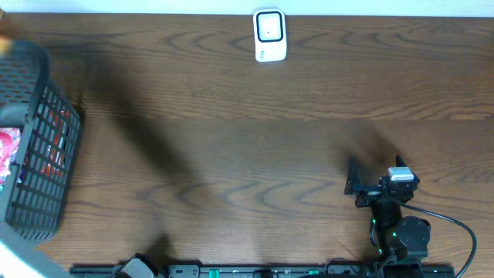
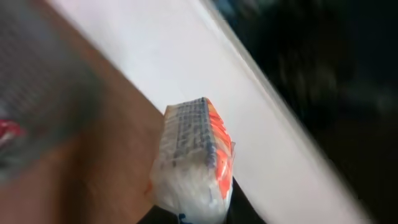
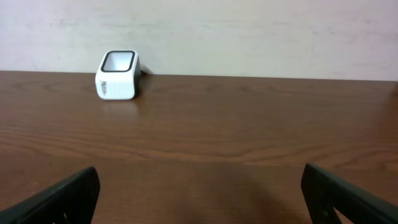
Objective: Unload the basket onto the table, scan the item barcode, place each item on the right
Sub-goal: 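Carry the orange packet to the scanner with the left gripper and release it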
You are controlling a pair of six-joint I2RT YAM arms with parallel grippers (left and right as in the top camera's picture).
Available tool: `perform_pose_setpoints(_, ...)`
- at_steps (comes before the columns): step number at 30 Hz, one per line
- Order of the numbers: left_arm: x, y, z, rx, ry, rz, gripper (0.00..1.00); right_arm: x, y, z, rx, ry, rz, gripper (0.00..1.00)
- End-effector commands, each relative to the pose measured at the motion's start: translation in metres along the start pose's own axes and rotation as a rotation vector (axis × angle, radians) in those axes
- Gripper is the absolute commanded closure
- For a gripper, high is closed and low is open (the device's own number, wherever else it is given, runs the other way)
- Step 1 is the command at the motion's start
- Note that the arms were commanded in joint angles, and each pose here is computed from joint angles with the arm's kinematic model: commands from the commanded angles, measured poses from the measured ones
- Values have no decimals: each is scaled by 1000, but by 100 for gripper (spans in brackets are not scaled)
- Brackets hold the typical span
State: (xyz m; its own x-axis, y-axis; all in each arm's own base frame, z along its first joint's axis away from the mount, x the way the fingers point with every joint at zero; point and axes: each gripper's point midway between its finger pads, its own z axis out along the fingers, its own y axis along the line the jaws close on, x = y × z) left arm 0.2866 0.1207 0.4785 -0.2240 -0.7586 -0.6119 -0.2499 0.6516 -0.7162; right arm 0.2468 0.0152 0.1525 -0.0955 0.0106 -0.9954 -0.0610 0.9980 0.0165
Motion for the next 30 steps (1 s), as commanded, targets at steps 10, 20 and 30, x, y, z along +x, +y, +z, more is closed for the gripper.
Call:
perform_pose_setpoints(10, 221, -68, 17, 350, 673, 680, 93, 1, 2, 0, -8, 2, 12, 1)
perform_pose_setpoints(20, 350, -45, 92, 360, 1061, 738, 93, 1, 2, 0, -8, 2, 12, 1)
perform_pose_setpoints(30, 424, 28, 163, -60, 1183, 953, 92, 1, 2, 0, -8, 2, 12, 1)
